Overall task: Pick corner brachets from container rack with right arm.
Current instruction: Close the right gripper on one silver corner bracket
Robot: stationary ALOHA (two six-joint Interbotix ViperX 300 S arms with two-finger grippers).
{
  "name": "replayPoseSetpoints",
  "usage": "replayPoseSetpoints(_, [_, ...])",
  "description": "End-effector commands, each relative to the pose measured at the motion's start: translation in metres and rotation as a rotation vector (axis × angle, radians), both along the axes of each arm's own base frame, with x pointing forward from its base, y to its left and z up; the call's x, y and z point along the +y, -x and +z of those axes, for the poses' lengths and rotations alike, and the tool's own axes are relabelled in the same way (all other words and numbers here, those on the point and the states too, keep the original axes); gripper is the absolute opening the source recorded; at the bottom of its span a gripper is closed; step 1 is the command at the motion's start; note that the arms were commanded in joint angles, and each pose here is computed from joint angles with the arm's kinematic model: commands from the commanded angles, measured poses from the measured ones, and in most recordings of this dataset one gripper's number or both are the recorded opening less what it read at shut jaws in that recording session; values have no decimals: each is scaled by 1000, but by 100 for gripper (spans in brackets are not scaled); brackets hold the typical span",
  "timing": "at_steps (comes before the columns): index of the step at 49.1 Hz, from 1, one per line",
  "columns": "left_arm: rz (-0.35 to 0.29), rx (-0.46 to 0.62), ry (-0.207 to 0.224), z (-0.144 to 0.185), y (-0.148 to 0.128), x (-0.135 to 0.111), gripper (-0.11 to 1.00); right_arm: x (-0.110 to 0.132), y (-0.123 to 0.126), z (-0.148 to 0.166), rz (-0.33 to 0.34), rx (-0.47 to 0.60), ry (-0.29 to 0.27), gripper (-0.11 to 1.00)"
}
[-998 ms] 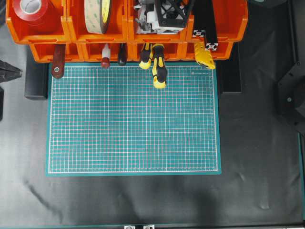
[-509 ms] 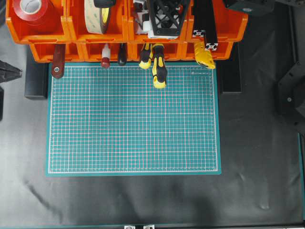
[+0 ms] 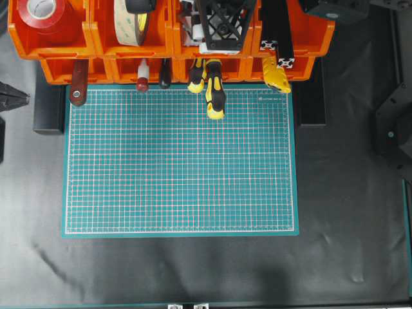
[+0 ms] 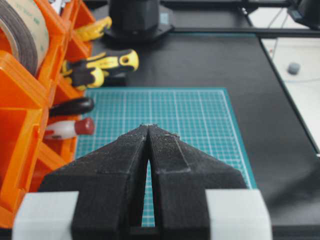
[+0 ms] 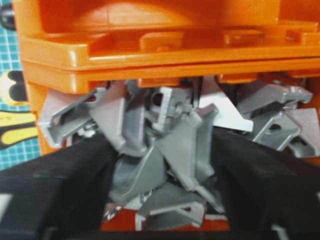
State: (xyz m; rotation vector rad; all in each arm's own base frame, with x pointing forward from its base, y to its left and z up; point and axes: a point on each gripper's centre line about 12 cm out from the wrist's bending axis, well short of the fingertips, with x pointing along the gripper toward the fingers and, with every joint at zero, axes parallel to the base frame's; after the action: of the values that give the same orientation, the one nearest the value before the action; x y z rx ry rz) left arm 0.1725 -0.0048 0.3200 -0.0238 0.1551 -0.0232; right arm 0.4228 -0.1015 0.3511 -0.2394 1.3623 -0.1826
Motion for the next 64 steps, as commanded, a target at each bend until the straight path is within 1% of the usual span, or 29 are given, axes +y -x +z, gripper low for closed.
replayPoseSetpoints(1, [1,-18,-1,8,-1,0,0,1,4,4,-10,8,-5,51])
replayPoseSetpoints(5, [-1,-18,-1,8,-1,0,0,2,4,5,-12,11,-7,50])
replayPoseSetpoints(14, [-1,-15,-1,7,-1,0,0,2,4,8,-53,-4,-13,49])
replayPoseSetpoints(19, [-1,-17,1,7,-1,0,0,2,6,11,-65,-15,-14,42])
replayPoseSetpoints(28, [-1,-17,-1,7,-1,0,0,4,6,22,-82,-45,-16,40])
replayPoseSetpoints(32, [-1,-18,-1,7,-1,0,0,5,5,26,-83,-58,-15,32])
replayPoseSetpoints(33, [1,-18,1,7,-1,0,0,5,5,27,-83,-61,-15,32])
replayPoseSetpoints(64, [-1,-17,1,7,-1,0,0,6,8,48,-90,-89,-13,32])
